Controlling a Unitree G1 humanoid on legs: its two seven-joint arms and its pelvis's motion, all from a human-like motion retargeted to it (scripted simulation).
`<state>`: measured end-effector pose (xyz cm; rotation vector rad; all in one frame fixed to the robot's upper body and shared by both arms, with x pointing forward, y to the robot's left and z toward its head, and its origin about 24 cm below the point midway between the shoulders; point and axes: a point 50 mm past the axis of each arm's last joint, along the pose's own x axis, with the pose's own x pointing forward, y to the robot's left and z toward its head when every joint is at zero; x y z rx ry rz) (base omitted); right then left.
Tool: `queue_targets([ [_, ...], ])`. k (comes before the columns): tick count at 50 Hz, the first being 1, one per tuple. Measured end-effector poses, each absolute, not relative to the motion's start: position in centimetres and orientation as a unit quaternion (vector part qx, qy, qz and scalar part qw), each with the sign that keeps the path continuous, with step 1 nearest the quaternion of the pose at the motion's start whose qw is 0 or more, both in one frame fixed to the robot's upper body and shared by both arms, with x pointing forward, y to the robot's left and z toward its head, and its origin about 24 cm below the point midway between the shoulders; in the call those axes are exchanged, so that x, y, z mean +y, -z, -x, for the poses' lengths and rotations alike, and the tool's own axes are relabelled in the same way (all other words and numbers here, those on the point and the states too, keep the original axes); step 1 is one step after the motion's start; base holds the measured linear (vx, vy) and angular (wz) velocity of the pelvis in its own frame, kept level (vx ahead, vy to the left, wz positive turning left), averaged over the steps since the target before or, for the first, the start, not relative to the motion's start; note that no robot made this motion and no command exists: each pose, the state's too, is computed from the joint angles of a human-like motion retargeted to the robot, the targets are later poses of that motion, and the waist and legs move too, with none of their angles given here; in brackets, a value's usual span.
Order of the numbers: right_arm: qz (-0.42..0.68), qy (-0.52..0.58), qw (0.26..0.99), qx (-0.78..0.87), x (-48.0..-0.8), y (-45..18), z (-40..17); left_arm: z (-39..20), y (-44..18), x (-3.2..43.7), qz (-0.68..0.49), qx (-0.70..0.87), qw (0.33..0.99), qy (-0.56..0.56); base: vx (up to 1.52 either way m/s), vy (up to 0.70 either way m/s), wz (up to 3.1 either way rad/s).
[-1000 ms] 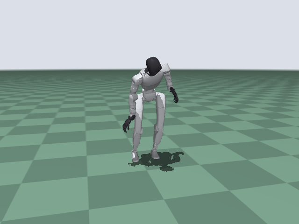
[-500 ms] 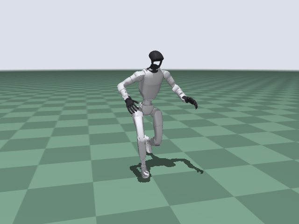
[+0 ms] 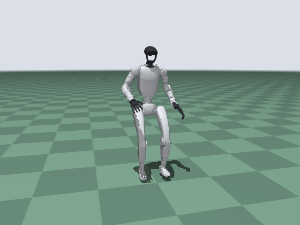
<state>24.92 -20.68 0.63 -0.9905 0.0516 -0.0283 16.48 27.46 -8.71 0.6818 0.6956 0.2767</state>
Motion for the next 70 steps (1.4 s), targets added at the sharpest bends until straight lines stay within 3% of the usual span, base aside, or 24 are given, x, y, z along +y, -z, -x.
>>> queue_targets([
  [4, 0.454, 0.009, 0.890, -0.045, -18.5, -2.6, -25.5, -23.1, 3.6, 25.5, -0.310, 0.181, 0.925, -0.120, 0.48, -0.01, 0.26],
  [9, 0.233, -0.003, 0.972, 0.034, -18.7, -1.5, -23.7, -27.6, -2.0, 20.4, -0.137, 0.046, 0.986, -0.083, 0.41, 0.03, 0.36],
  [11, 0.196, -0.016, 0.979, 0.059, -18.8, -0.8, -23.4, -28.5, -4.3, 18.9, -0.105, -0.006, 0.993, -0.055, 0.32, 0.02, 0.15],
  [17, 0.269, -0.059, 0.941, 0.198, -19.0, 5.8, -23.1, -28.8, -7.1, 18.5, -0.093, -0.078, 0.992, -0.036, 0.24, 0.01, 0.08],
  [21, 0.334, -0.051, 0.854, 0.395, -20.3, 12.5, -18.4, -27.1, -3.3, 19.6, -0.095, 0.003, 0.994, -0.053, 0.19, 0.02, 0.11],
  [25, 0.315, -0.043, 0.808, 0.496, -21.4, 15.1, -12.2, -23.8, 1.2, 21.9, -0.127, 0.113, 0.984, -0.056, 0.11, 0.04, 0.72],
  [29, 0.262, -0.007, 0.814, 0.518, -21.5, 15.7, -7.3, -17.8, 6.6, 26.1, -0.231, 0.262, 0.935, -0.065, 0.07, 0.01, 0.99],
  [32, 0.310, 0.025, 0.766, 0.563, -22.1, 16.2, -3.6, -10.5, 11.0, 29.3, -0.249, 0.417, 0.866, -0.116, 0.05, -0.02, 1.45],
  [36, 0.289, 0.027, 0.717, 0.634, -22.2, 16.8, -0.7, -1.3, 13.5, 32.1, -0.125, 0.563, 0.747, -0.330, 0.00, -0.08, 1.35],
  [39, 0.275, 0.075, 0.700, 0.654, -22.6, 16.9, -0.1, 2.9, 13.2, 33.1, -0.027, 0.570, 0.666, -0.481, -0.09, -0.07, 1.09],
  [41, 0.281, 0.101, 0.694, 0.655, -23.2, 16.8, -0.3, 3.8, 13.0, 33.3, -0.002, 0.556, 0.646, -0.523, -0.14, -0.09, 0.77],
  [47, 0.329, 0.111, 0.699, 0.625, -25.4, 16.2, -3.1, 1.9, 13.4, 31.8, -0.022, 0.531, 0.703, -0.472, -0.13, -0.09, 0.98],
  [54, 0.361, 0.137, 0.756, 0.529, -26.6, 14.6, -8.5, -1.2, 14.7, 28.8, 0.001, 0.536, 0.760, -0.368, 0.01, -0.05, 2.01],
  [57, 0.355, 0.144, 0.786, 0.485, -26.4, 13.9, -10.1, -3.7, 14.7, 27.8, -0.010, 0.512, 0.790, -0.336, 0.09, -0.05, 2.14],
  [59, 0.282, 0.097, 0.833, 0.466, -25.4, 13.8, -10.9, -5.3, 14.6, 26.9, -0.010, 0.496, 0.816, -0.296, 0.18, 0.04, 2.50],
  [61, 0.317, 0.123, 0.828, 0.447, -25.9, 13.4, -10.7, -6.5, 14.3, 26.4, -0.016, 0.478, 0.827, -0.297, 0.20, 0.06, 2.46],
  [70, 0.291, 0.119, 0.811, 0.494, -25.2, 14.3, -8.9, -9.0, 13.9, 25.3, -0.060, 0.462, 0.846, -0.259, 0.19, 0.02, 2.16],
])
